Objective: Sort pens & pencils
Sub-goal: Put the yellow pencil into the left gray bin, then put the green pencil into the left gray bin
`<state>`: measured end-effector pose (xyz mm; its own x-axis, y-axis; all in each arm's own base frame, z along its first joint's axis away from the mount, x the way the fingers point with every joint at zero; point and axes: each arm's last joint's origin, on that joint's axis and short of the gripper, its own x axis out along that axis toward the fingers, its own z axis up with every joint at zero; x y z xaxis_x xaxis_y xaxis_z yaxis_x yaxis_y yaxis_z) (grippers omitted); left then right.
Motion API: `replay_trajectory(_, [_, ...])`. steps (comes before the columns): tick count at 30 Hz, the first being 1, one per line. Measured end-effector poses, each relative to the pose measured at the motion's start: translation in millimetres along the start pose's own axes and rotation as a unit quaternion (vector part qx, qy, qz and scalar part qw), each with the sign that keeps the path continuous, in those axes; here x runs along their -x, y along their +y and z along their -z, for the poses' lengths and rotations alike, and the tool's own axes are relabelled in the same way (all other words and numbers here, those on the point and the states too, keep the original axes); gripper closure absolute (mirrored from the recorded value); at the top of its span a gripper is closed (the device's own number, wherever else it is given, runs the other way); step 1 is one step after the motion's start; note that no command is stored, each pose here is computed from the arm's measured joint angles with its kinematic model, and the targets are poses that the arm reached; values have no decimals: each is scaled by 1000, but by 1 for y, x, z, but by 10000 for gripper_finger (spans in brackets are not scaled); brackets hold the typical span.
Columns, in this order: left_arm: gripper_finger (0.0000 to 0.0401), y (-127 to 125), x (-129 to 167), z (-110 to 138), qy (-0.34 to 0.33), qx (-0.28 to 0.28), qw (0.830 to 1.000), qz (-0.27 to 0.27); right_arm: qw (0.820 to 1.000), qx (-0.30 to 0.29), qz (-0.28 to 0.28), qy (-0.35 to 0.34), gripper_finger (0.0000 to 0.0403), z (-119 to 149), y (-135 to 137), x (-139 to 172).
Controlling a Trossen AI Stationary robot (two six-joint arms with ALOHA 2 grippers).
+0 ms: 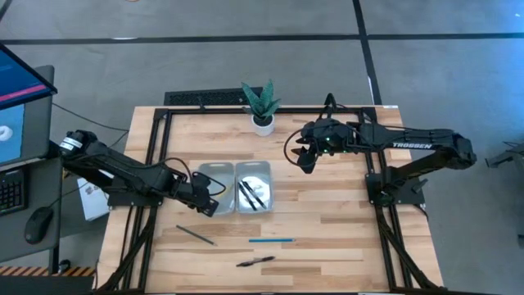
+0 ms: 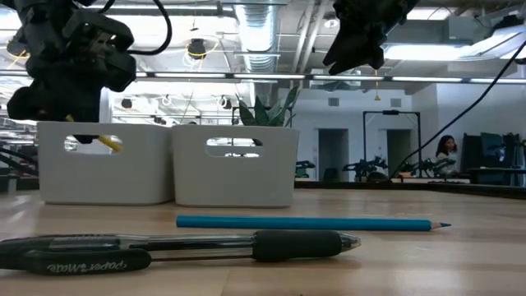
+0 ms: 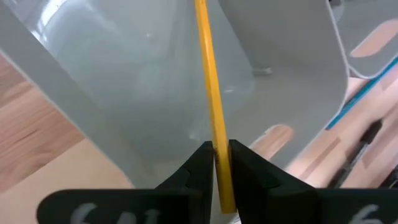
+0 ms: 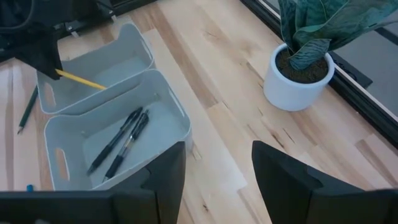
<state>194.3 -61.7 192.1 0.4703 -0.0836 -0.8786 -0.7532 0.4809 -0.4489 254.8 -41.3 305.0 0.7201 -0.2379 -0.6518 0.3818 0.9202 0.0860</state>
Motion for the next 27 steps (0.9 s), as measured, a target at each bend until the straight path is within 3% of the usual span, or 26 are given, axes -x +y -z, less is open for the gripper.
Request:
replay_trajectory(19, [362,1,0,-1,-23,-32,999,-10,1000,0,0,0,198,0,0,0])
replay_trajectory(27, [307,1,0,-1,-27,-68,997,-11,1000,1,0,0,198,0,0,0])
